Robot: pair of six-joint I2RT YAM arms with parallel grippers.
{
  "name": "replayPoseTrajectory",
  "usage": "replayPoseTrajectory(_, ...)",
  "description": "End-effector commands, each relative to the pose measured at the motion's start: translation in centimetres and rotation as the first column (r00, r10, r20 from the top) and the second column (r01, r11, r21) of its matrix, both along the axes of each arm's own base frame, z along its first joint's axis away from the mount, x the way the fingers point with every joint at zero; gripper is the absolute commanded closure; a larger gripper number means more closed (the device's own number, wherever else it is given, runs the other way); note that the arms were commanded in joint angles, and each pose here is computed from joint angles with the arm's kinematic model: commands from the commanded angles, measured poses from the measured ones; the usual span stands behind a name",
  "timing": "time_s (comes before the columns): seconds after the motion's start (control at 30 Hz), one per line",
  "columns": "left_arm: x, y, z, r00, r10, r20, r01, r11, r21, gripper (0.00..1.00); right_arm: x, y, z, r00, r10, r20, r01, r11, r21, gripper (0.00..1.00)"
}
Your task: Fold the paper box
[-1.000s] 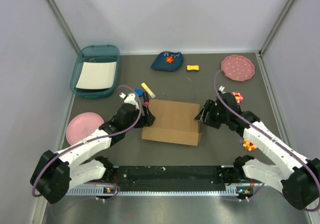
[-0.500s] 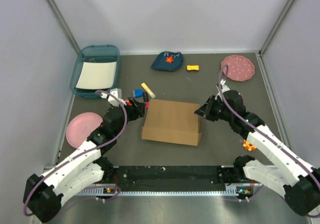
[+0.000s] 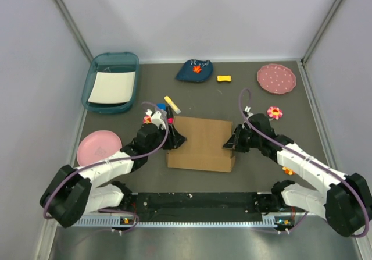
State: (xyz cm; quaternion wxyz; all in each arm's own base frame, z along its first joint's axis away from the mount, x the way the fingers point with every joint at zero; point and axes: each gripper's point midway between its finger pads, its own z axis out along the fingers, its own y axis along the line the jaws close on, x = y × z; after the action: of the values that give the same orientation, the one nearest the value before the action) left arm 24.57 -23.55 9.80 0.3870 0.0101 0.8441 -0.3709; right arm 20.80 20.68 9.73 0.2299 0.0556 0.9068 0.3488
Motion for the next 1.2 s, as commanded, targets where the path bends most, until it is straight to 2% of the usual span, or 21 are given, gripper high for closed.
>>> replayPoseTrajectory(0.0,-2.0,0.7,-5.0,0.989,-0.029,-0.145,0.043,0.995,0.094,0.48,-1.1,-1.8,-2.9,0.998,-0.018,-0.058,0.01,0.992,-0.124,0.93)
replayPoseTrajectory(0.1,-1.9,1.2,-6.1,0.986,-0.013,-0.166,0.036,0.99,0.135,0.48,-1.3,-2.2,-3.1,0.997,-0.017,-0.071,0.006,0.989,-0.15,0.92)
replayPoseTrajectory(0.23,-0.8,1.9,-4.6,0.991,0.042,-0.126,-0.022,0.987,0.158,0.45,-1.3,-2.7,-3.4,0.996,-0.02,-0.086,0.003,0.981,-0.192,0.9)
replayPoseTrajectory(0.37,1.0,1.5,-0.2,0.997,0.07,-0.025,-0.066,0.991,0.117,0.36,-1.8,-3.3,-5.2,0.991,-0.024,-0.134,-0.009,0.97,-0.244,0.91)
replayPoseTrajectory(0.43,1.4,1.4,2.2,0.996,0.079,0.029,-0.081,0.994,0.072,0.33,-1.6,-3.4,-5.2,0.991,-0.041,-0.125,0.01,0.97,-0.241,0.94)
replayPoseTrajectory(0.47,1.7,1.2,3.4,0.995,0.088,0.054,-0.09,0.995,0.04,0.29,-1.1,-2.8,-3.8,0.997,-0.039,-0.066,0.026,0.981,-0.19,0.94)
replayPoseTrajectory(0.57,2.0,0.9,7.1,0.986,0.109,0.13,-0.102,0.993,-0.062,0.26,0.7,-0.8,1.5,0.99,-0.051,0.131,0.05,0.999,0.013,0.9)
replayPoseTrajectory(0.6,2.2,0.8,8.9,0.978,0.118,0.171,-0.101,0.989,-0.106,0.25,1.2,-0.1,5.3,0.967,-0.055,0.249,0.027,0.993,0.112,0.88)
replayPoseTrajectory(0.63,2.2,0.8,9.5,0.976,0.122,0.181,-0.101,0.987,-0.122,0.25,1.3,0.2,7.0,0.955,-0.072,0.287,0.025,0.986,0.163,0.84)
replayPoseTrajectory(0.7,2.1,0.6,11.0,0.971,0.123,0.204,-0.091,0.983,-0.157,0.24,1.1,0.8,9.4,0.937,-0.064,0.343,-0.017,0.973,0.23,0.83)
replayPoseTrajectory(0.73,2.1,0.5,11.1,0.972,0.116,0.205,-0.085,0.984,-0.155,0.24,1.1,1.2,10.0,0.934,-0.057,0.354,-0.036,0.967,0.253,0.89)
replayPoseTrajectory(0.83,2.0,0.4,10.6,0.977,0.099,0.189,-0.074,0.988,-0.135,0.24,0.6,2.0,7.3,0.96,0.002,0.28,-0.075,0.965,0.251,1.0)
replayPoseTrajectory(0.93,1.8,0.7,8.7,0.981,0.106,0.16,-0.087,0.989,-0.121,0.24,-0.7,1.8,1.2,0.992,0.012,0.125,-0.04,0.975,0.218,1.0)
replayPoseTrajectory(1.07,1.1,0.9,5.8,0.99,0.088,0.11,-0.08,0.993,-0.082,0.25,-2.9,0.1,-6.6,0.994,-0.035,-0.099,0.048,0.99,0.135,1.0)
replayPoseTrajectory(1.17,1.1,1.1,4.2,0.994,0.084,0.075,-0.081,0.996,-0.046,0.25,-3.9,0.3,-8.1,0.99,-0.011,-0.14,0.033,0.987,0.156,1.0)
